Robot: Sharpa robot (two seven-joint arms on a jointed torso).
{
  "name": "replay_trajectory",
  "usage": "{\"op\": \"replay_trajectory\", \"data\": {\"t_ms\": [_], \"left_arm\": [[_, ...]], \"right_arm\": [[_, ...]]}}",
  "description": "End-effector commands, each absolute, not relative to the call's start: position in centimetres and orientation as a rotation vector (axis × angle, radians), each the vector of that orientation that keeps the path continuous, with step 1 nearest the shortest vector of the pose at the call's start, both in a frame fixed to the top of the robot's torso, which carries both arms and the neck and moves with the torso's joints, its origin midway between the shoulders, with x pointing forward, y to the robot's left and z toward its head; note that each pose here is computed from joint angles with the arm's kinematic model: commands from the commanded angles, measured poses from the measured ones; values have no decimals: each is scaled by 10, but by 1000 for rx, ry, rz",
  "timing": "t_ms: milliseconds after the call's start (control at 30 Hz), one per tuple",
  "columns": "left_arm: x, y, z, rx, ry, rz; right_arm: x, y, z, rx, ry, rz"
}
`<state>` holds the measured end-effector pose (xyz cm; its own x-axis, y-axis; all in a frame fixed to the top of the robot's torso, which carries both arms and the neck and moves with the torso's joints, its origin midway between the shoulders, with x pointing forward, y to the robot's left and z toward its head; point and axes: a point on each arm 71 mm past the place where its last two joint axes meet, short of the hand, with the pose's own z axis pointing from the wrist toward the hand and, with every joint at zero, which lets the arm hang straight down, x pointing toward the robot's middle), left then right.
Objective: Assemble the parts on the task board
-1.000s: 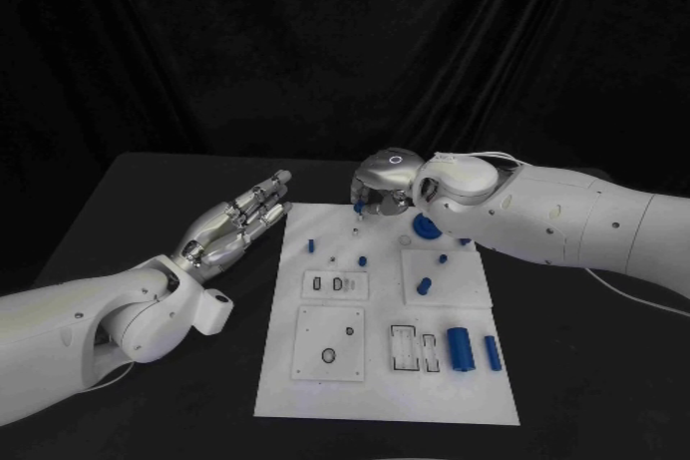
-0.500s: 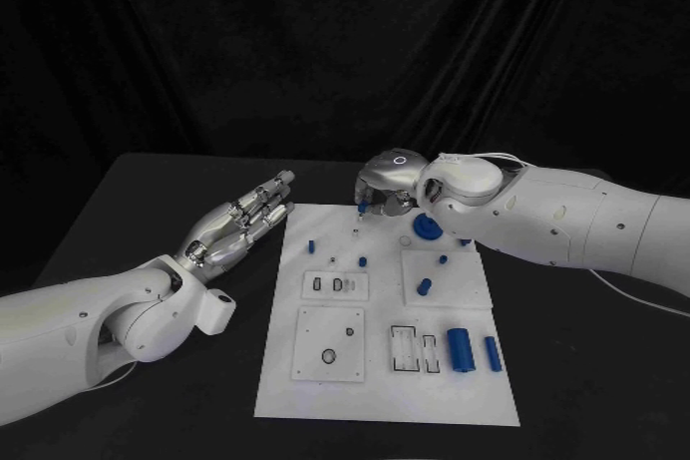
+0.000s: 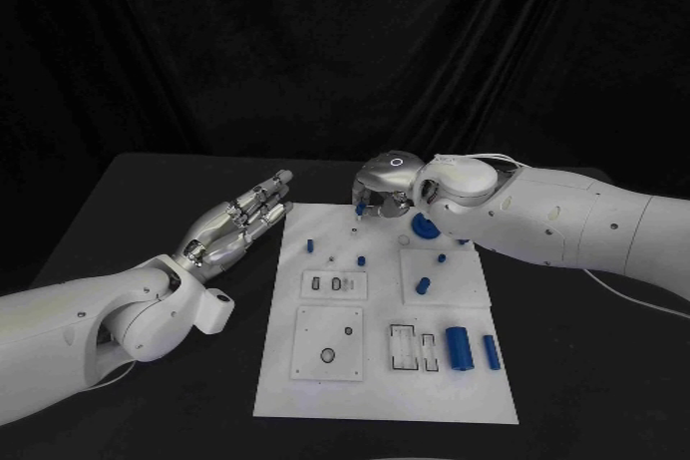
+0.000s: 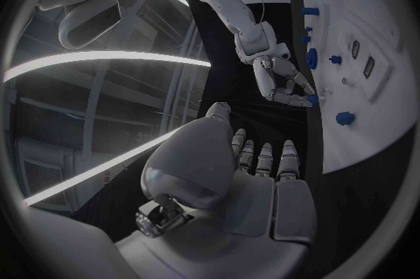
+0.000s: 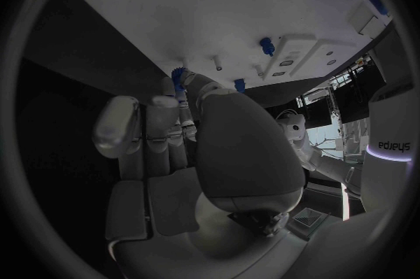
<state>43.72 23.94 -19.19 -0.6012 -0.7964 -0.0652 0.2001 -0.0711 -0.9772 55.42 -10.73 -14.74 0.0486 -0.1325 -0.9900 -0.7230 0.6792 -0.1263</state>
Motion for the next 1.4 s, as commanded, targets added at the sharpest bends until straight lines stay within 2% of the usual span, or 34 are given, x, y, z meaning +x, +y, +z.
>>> {"op": "replay_trajectory", "data": {"t_ms": [33,1400], "left_arm": [[436,239,-186,-622,1426,-1813],[439,242,-189,-634,1449,-1798]], "right_arm": [[554,-108,-154,-738,1506,504],[550,-108,-163,-742,1547,503]]}}
